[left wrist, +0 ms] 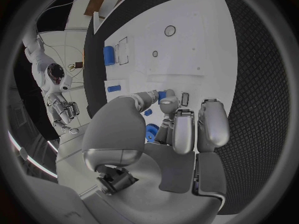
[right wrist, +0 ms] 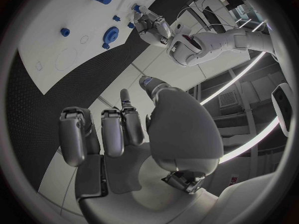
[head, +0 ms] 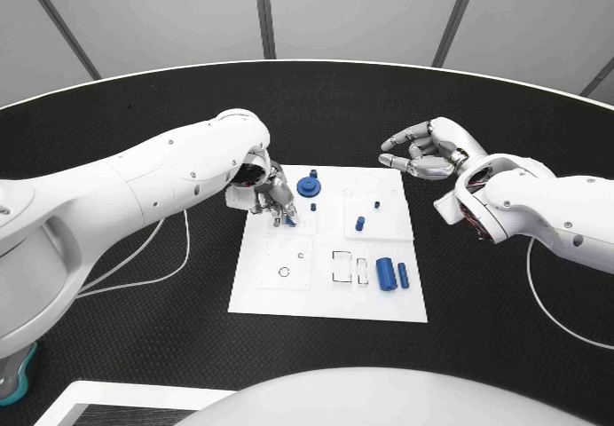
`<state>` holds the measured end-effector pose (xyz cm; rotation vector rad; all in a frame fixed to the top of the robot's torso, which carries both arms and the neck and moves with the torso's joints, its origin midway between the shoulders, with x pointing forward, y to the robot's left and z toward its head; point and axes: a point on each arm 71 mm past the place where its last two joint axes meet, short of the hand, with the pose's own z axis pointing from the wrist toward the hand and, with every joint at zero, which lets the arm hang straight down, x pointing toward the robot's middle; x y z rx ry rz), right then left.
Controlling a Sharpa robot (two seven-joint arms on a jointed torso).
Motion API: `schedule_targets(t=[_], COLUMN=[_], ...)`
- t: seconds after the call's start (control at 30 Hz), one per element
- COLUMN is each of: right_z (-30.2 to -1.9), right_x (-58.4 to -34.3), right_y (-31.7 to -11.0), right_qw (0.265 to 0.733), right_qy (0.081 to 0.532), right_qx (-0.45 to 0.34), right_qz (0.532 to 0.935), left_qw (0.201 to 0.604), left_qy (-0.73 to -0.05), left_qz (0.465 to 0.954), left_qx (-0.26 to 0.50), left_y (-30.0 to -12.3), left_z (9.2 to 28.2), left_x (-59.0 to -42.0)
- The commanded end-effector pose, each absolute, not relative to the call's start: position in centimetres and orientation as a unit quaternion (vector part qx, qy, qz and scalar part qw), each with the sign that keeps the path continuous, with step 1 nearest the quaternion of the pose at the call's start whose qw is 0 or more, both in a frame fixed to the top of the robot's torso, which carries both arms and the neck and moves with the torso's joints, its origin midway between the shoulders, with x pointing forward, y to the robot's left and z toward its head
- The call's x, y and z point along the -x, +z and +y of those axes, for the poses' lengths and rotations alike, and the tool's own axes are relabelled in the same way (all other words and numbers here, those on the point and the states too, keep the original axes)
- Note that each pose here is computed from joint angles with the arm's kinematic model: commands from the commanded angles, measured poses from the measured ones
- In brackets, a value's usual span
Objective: Assemble the parts on the task board
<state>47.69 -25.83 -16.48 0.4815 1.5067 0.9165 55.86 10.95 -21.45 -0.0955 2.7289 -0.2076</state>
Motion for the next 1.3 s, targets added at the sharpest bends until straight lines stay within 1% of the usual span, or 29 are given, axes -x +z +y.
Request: schedule_targets(t=[0.03,1.3], right_z=[-25.82,-25.69], right_x=[-47.69,-47.65], right_y=[-16.48,-16.46], right_qw=[0.61,0.609], right_qy=[0.397,0.399], right_qx=[-0.209,-0.207], right_qz=[0.653,0.653], left_qw=[0.2,0.2], left_qy=[-0.065,-0.06], left_qz=[0.977,0.978], left_qx=[0.036,0.031], left_y=[-21.48,-21.72], left_z=[11.07,11.04], left_x=[-55.84,-55.84])
